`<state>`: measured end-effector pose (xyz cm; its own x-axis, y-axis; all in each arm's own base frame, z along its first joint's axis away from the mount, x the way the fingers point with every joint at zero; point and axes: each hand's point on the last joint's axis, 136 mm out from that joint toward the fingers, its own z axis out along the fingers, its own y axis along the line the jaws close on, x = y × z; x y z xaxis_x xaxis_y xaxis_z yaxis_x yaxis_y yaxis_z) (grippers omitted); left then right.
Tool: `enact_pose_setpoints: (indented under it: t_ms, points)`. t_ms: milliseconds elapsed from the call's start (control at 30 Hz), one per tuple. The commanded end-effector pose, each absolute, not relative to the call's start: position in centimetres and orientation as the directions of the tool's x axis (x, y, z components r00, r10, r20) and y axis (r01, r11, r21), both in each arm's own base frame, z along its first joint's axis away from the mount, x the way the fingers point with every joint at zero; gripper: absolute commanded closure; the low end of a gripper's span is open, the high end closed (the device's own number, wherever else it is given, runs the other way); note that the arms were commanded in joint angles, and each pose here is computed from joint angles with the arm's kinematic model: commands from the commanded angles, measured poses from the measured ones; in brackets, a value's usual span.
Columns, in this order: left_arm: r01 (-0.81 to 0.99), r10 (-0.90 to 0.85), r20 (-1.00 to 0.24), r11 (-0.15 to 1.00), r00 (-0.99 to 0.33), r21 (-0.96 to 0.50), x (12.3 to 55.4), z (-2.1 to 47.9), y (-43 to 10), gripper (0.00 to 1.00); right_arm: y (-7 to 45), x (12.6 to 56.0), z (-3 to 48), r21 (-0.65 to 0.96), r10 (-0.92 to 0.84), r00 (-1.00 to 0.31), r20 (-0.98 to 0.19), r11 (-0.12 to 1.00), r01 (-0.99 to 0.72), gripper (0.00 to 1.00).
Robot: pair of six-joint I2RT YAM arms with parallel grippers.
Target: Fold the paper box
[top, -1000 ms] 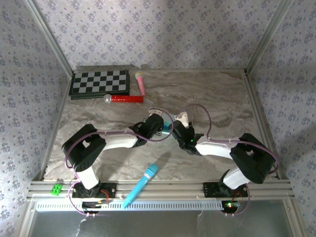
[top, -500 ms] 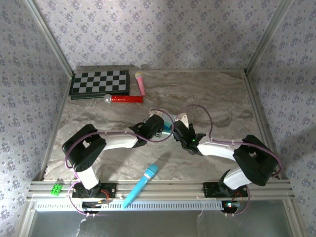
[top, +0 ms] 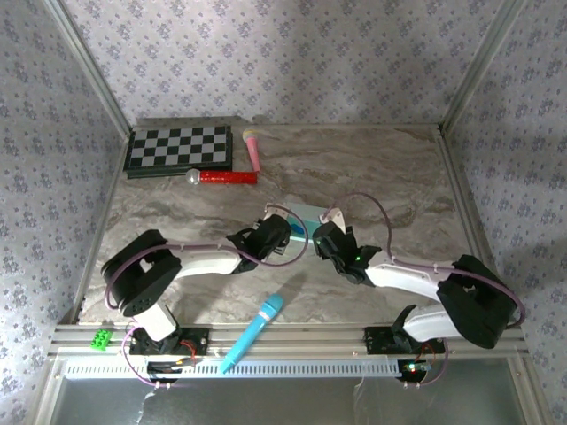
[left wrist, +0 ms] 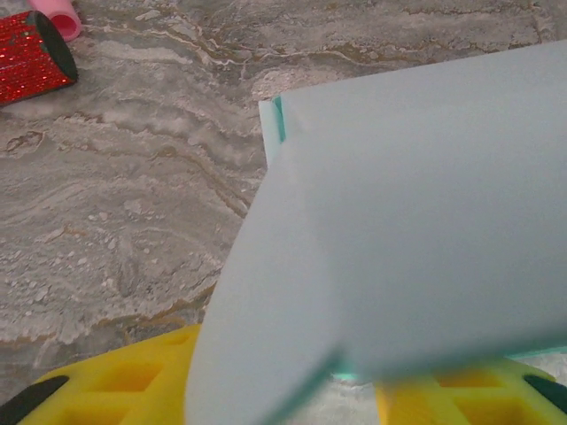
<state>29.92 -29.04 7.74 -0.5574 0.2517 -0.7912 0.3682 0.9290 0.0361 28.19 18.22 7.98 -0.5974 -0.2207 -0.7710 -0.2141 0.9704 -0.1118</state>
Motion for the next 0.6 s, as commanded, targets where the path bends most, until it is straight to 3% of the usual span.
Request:
enact_pose_setpoints:
  t_ms: [0, 367, 567]
  points:
    - [0.359, 0.246, -0.812, 0.932, -0.529, 0.049, 29.5, 9.2, -28.5, 0.50, 17.3, 27.2, 7.6, -0.115, -0.227, -0.619, -0.752, 0.970, -0.216, 0.36]
    - [0.316, 0.229, -0.826, 0.947, -0.515, 0.065, 28.0, 10.1, -25.7, 0.48, 14.8, 25.1, 7.9, -0.099, -0.195, -0.633, -0.749, 0.978, -0.184, 0.36]
    - [0.148, 0.190, -0.836, 0.980, -0.515, 0.132, 28.3, 10.5, -21.9, 0.47, 11.9, 24.2, 8.1, -0.068, -0.092, -0.643, -0.760, 0.996, -0.062, 0.37]
